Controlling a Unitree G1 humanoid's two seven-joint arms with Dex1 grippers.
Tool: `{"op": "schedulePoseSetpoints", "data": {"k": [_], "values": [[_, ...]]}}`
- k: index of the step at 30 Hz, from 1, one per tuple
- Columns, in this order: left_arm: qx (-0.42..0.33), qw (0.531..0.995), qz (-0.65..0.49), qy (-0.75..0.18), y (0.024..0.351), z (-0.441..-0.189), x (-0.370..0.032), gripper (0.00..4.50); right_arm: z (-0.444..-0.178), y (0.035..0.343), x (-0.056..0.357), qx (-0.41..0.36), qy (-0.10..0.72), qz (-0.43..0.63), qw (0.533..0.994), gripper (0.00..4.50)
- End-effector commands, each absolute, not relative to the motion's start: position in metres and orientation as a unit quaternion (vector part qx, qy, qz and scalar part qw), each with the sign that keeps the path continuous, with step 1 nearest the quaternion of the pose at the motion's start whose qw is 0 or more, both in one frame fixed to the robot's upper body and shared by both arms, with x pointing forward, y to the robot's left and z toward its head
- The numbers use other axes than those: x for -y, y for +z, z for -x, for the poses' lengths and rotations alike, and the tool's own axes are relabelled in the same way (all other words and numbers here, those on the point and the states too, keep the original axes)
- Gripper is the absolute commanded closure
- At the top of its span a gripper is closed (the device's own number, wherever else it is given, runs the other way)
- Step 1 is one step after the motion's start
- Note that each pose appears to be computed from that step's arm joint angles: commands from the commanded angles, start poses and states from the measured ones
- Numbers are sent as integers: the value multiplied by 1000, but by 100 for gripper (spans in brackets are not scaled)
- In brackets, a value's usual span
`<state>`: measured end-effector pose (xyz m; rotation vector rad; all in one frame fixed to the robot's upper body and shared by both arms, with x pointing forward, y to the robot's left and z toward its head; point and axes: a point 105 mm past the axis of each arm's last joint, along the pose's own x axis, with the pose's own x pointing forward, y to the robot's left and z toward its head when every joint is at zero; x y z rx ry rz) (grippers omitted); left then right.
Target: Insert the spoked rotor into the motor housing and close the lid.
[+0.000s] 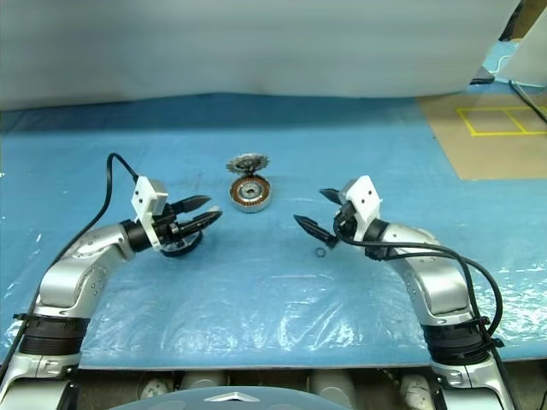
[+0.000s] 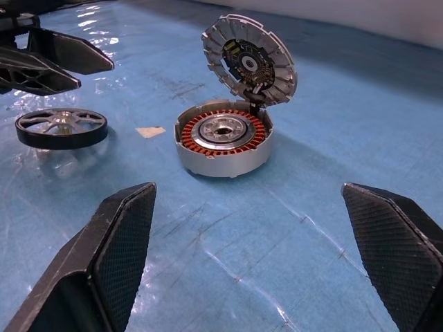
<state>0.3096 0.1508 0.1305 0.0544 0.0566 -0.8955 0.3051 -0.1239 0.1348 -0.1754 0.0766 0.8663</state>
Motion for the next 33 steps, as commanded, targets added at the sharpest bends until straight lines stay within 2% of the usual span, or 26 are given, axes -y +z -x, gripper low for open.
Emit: {"op": "schedulePoseSetpoints", "data": {"k": [1, 33], "values": [[-9, 895, -39, -444, 142, -307, -146, 192, -304, 144, 119, -15, 427, 93, 899, 0], [-12, 893, -38, -449, 140, -306, -144, 192, -302, 146, 118, -13, 428, 95, 899, 0]]}}
